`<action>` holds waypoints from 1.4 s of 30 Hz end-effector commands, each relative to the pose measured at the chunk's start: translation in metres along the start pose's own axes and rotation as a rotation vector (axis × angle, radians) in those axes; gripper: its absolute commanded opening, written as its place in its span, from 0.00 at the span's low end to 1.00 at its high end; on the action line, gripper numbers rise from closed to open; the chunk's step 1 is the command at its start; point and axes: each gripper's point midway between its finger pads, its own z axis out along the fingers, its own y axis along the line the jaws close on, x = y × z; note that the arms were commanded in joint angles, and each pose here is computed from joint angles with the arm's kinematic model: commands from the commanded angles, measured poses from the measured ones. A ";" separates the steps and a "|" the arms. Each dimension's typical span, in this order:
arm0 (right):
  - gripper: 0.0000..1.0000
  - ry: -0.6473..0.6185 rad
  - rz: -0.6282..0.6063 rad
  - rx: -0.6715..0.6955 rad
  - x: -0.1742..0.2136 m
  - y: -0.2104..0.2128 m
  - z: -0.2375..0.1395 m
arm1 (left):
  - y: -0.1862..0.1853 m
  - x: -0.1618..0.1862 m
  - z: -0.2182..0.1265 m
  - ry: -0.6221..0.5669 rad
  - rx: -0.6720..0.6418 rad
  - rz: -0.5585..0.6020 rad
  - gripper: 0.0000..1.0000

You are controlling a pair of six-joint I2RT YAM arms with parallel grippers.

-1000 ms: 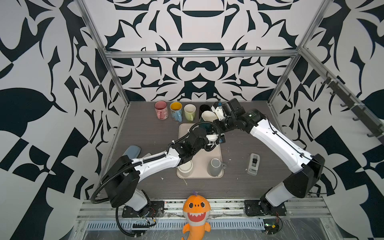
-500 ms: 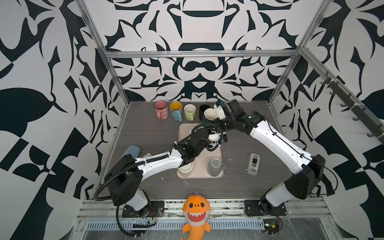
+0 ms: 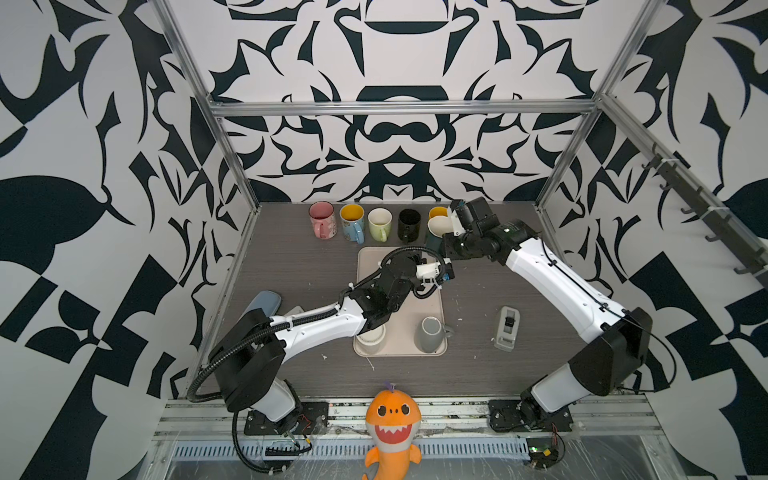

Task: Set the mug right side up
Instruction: 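Close the right gripper on the dark green mug's handle beside the left gripper, then open the left gripper and withdraw it while the right gripper holds the mug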

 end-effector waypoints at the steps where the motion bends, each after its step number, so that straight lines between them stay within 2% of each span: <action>1: 0.00 -0.111 0.054 0.034 -0.021 -0.022 -0.023 | 0.050 -0.005 -0.006 -0.006 -0.142 -0.123 0.46; 11: 0.00 -0.201 0.163 0.169 -0.039 -0.077 -0.007 | 0.067 0.027 -0.001 0.074 -0.135 -0.371 0.47; 16: 0.00 -0.224 0.204 0.184 -0.048 -0.092 0.013 | 0.077 0.060 0.001 0.182 -0.122 -0.560 0.46; 20: 0.00 -0.246 0.219 0.201 -0.056 -0.103 0.026 | 0.083 0.075 -0.005 0.205 -0.116 -0.689 0.47; 25: 0.00 -0.242 0.225 0.217 -0.064 -0.113 0.048 | 0.094 0.088 -0.017 0.221 -0.122 -0.846 0.53; 33: 0.00 -0.242 0.218 0.242 -0.078 -0.122 0.083 | 0.104 0.099 -0.042 0.210 -0.133 -0.988 0.57; 42: 0.00 -0.244 0.218 0.302 -0.090 -0.134 0.100 | 0.115 0.102 -0.064 0.191 -0.159 -1.029 0.59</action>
